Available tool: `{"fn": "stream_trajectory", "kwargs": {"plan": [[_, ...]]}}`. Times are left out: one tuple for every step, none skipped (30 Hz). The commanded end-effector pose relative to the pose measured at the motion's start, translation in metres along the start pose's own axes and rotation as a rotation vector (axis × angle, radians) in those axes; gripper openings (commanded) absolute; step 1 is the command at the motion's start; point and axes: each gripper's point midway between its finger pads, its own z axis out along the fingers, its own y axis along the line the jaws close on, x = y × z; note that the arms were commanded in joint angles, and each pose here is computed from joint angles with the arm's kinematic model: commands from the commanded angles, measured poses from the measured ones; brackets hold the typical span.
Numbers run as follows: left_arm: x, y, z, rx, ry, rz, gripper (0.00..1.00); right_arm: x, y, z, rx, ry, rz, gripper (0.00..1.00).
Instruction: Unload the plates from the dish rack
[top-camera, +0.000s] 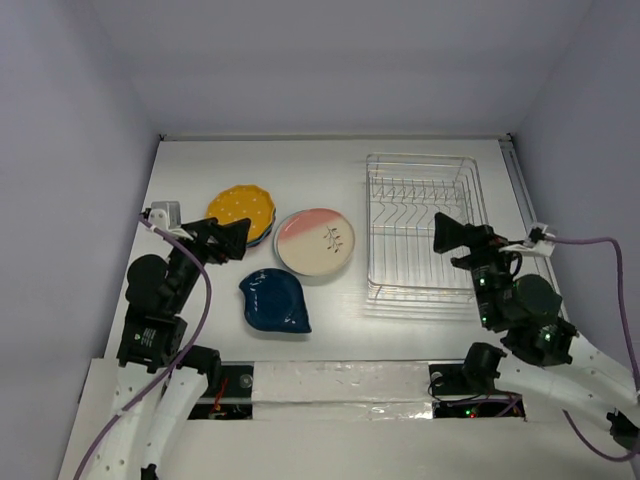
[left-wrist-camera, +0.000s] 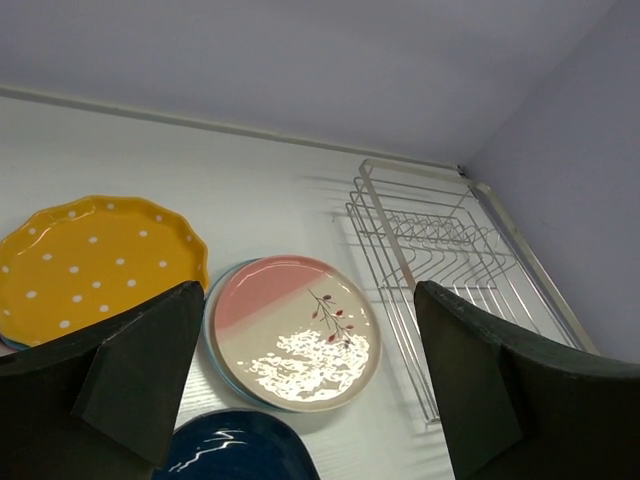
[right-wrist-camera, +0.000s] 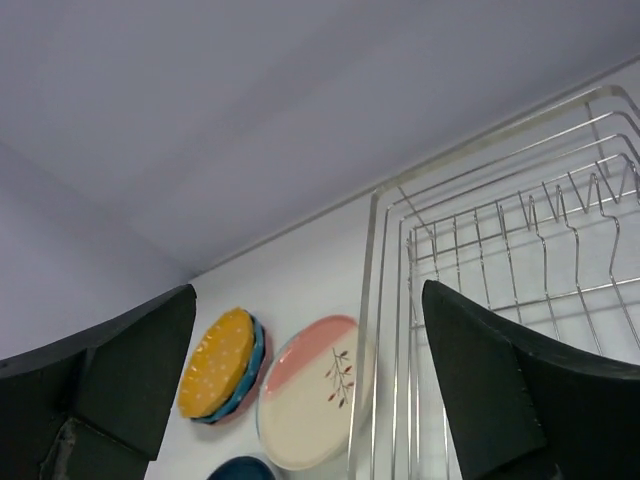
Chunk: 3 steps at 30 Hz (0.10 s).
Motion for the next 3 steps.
{"fn": "stream_trajectory", "kwargs": {"plan": [[-0.0243, -0.0179, 0.0017, 0.067, -0.062, 0.006, 0.84, -0.0065, -0.0002, 0.0059, 0.058, -0.03, 0.006, 1.0], [-0.0218, -0.0172, 0.0027, 0.065, -0.052, 0.001, 0.84, -0.0066, 0.0008, 0.0069, 0.064, -0.026, -0.004, 1.0], [-0.0209, -0.0173, 0.0038, 0.066, -0.047, -0.002, 0.85, -0.0134, 0.004, 0.0075, 0.067, -0.033, 0.002, 1.0]]}}
